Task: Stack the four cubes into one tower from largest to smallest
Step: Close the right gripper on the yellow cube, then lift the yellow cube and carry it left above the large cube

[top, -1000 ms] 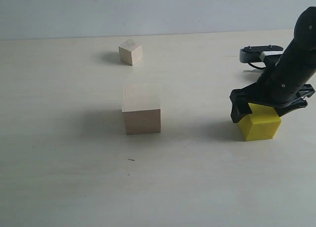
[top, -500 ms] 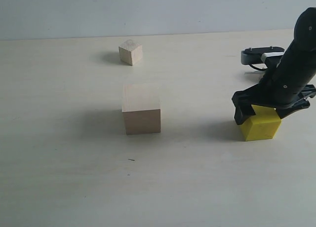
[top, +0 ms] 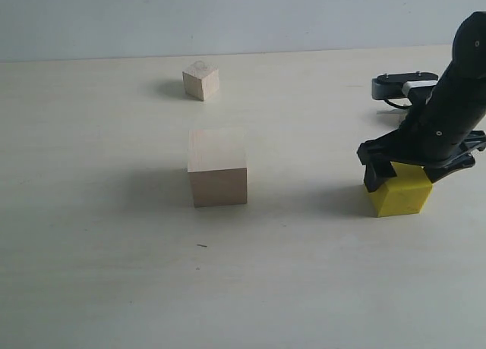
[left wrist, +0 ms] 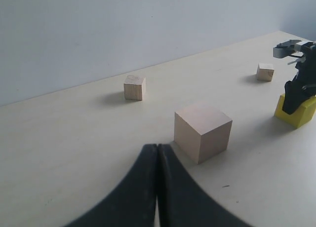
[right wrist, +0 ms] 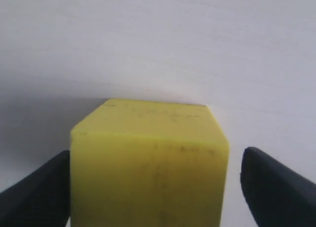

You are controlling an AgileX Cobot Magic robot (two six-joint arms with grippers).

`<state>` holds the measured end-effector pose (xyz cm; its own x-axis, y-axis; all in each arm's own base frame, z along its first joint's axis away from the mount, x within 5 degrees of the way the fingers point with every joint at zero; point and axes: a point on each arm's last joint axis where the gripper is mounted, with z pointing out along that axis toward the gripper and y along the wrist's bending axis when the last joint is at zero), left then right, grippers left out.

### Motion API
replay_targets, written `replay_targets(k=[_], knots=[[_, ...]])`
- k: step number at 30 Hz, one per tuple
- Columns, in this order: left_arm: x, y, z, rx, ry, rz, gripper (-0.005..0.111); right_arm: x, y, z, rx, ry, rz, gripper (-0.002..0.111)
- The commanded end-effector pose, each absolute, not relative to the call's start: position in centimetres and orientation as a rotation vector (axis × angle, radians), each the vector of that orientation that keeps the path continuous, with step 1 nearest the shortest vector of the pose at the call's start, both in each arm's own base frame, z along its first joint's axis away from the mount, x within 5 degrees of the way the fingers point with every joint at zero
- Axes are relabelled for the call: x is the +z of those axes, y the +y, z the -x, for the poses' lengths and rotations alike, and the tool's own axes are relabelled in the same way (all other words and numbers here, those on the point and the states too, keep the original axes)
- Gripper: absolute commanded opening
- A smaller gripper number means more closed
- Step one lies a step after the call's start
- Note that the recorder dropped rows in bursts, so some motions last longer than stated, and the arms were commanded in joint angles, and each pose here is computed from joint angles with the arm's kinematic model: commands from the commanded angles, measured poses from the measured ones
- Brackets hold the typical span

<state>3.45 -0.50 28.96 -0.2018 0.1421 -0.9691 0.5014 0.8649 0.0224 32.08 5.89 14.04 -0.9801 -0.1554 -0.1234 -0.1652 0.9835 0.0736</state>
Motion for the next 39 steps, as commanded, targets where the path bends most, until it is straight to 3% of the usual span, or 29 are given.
replay_targets(k=[1, 6, 8, 16, 28, 39], knots=[[29.0, -0.5, -3.4, -0.35, 1.752, -0.498, 0.001, 14.1, 5.9, -32.2, 0.121, 3.009, 0.212, 0.063], [29.0, -0.5, -3.4, -0.349, 1.754, -0.498, 0.001, 14.1, 5.9, -32.2, 0.122, 3.012, 0.199, 0.014], [29.0, -0.5, -3.4, -0.349, 1.754, -0.498, 0.001, 14.1, 5.9, -32.2, 0.122, 3.016, 0.199, 0.0], [29.0, -0.5, -3.4, -0.349, 1.754, -0.498, 0.001, 15.5, 5.9, -32.0, 0.127, 2.986, 0.201, 0.0], [29.0, -0.5, -3.4, -0.349, 1.754, -0.498, 0.001, 21.7, 6.6, -32.7, 0.136, 2.943, 0.258, 0.0], [29.0, -0.5, -3.4, -0.347, 1.754, -0.499, 0.001, 25.6, 13.1, -33.0, 0.162, 2.832, 0.442, 0.0]])
